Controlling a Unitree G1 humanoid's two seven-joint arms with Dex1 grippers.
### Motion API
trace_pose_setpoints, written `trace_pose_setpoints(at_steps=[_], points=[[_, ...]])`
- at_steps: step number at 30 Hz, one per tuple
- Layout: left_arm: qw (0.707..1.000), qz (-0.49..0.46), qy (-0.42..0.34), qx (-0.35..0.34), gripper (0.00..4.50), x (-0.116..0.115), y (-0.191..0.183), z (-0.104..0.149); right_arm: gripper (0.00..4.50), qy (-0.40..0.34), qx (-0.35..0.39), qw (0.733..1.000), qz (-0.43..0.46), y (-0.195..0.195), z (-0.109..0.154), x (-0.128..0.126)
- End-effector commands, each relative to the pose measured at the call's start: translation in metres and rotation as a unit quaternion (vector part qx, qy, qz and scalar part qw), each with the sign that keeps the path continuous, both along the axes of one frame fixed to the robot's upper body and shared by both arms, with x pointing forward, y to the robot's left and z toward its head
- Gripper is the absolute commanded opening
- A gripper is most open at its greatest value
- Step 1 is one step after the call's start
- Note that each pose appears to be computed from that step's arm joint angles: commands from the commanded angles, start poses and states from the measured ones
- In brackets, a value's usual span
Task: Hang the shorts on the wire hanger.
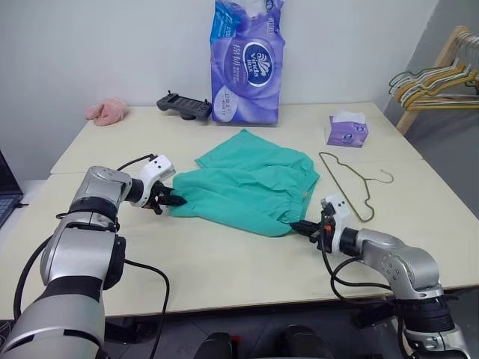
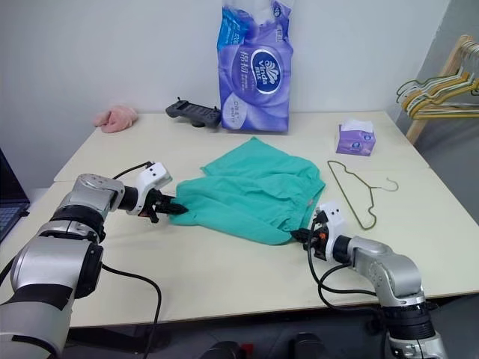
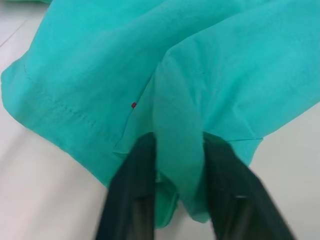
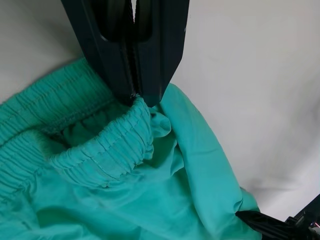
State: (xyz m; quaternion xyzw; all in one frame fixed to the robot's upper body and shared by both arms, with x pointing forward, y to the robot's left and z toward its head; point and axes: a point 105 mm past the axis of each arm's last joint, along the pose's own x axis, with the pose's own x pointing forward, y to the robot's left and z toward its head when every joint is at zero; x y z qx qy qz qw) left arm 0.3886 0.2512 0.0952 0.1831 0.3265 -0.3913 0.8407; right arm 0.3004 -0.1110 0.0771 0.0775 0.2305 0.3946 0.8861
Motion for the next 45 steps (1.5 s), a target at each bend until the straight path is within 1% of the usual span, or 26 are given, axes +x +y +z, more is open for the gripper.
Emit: trace_pose_setpoints(at_steps=[1,8,10,11,13,16,18,20,23,24,25,26,27,28,29,30,31,32,33,35,36,38,40,41,43,45], points=[[1.0,0.0,-0.027,-0.013,0.07,0.001,0.006,0.011,0.0,-0.028,0.011,1.0,0.002,0.001,0.015,0.005],[0.994,-0.046,-0.052,-0.082,0.03,-0.006,-0.009,0.014,0.0,-0.033,0.01,0.999,-0.002,-0.001,0.016,0.004],[0.987,-0.083,-0.045,-0.13,0.03,-0.015,-0.023,0.016,0.0,-0.039,0.0,0.999,0.002,-0.003,0.016,-0.001],[0.982,-0.106,-0.028,-0.156,0.03,-0.027,-0.031,0.015,0.0,-0.038,-0.003,0.999,0.011,-0.003,0.016,-0.007],[0.968,-0.159,0.045,-0.189,0.03,-0.079,-0.043,0.007,0.0,-0.022,-0.005,0.999,0.045,0.0,0.016,-0.026],[0.945,-0.22,0.168,-0.175,0.03,-0.171,-0.046,-0.003,0.0,0.022,-0.007,0.991,0.13,0.001,0.016,-0.063],[0.917,-0.247,0.261,-0.173,0.03,-0.226,-0.043,0.007,0.0,0.07,-0.003,0.981,0.179,-0.004,0.017,-0.086],[0.899,-0.25,0.315,-0.175,0.03,-0.248,-0.04,0.021,0.0,0.101,-0.007,0.973,0.206,-0.012,0.017,-0.095],[0.909,-0.213,0.309,-0.18,0.03,-0.23,-0.029,0.022,0.0,0.109,-0.016,0.973,0.203,-0.015,0.013,-0.081],[0.916,-0.199,0.295,-0.184,0.03,-0.219,-0.027,0.018,0.0,0.109,-0.015,0.974,0.2,-0.014,0.012,-0.075],[0.932,-0.176,0.26,-0.183,0.03,-0.197,-0.024,0.01,0.0,0.105,-0.012,0.974,0.199,-0.01,0.011,-0.066],[0.955,-0.134,0.193,-0.179,0.03,-0.159,-0.022,0.001,0.0,0.092,-0.01,0.976,0.197,-0.006,0.012,-0.052],[0.967,-0.107,0.153,-0.176,0.03,-0.131,-0.023,-0.005,0.0,0.082,-0.011,0.977,0.197,-0.002,0.013,-0.042],[0.989,-0.051,0.038,-0.136,0.03,-0.073,-0.018,-0.005,0.0,0.03,-0.012,0.988,0.154,0.001,0.026,-0.001],[0.994,-0.019,-0.032,-0.107,0.03,-0.037,-0.018,-0.001,0.0,-0.004,-0.014,0.992,0.125,0.004,0.036,0.026],[0.983,0.071,-0.147,-0.081,0.03,0.014,-0.013,0.028,0.0,-0.103,-0.023,0.994,0.026,-0.005,0.07,0.086],[0.957,0.147,-0.238,-0.072,0.03,0.049,-0.009,0.065,0.0,-0.194,-0.046,0.976,-0.081,-0.019,0.108,0.132],[0.935,0.197,-0.286,-0.074,0.03,0.064,-0.006,0.089,0.0,-0.249,-0.058,0.955,-0.148,-0.028,0.133,0.155],[0.878,0.263,-0.388,-0.093,0.03,0.078,0.002,0.15,0.0,-0.32,-0.055,0.918,-0.228,-0.043,0.185,0.173],[0.766,0.354,-0.502,-0.187,0.03,0.071,0.019,0.252,0.0,-0.403,-0.035,0.864,-0.299,-0.053,0.259,0.177],[0.732,0.373,-0.523,-0.228,0.03,0.064,0.023,0.281,0.0,-0.426,-0.031,0.848,-0.313,-0.053,0.28,0.175],[0.713,0.354,-0.552,-0.248,0.03,0.055,0.018,0.315,0.0,-0.456,-0.021,0.835,-0.306,-0.044,0.304,0.17],[0.72,0.301,-0.571,-0.256,0.03,0.046,0.007,0.34,0.0,-0.474,0.003,0.837,-0.273,-0.026,0.318,0.165],[0.733,0.273,-0.567,-0.259,0.03,0.045,0.001,0.341,0.0,-0.47,0.012,0.846,-0.252,-0.018,0.316,0.165],[0.771,0.219,-0.536,-0.266,0.03,0.048,-0.01,0.326,0.0,-0.452,0.021,0.866,-0.215,-0.006,0.3,0.167],[0.84,0.159,-0.46,-0.241,0.03,0.055,-0.012,0.272,0.0,-0.407,0.013,0.901,-0.153,0.008,0.259,0.171]])
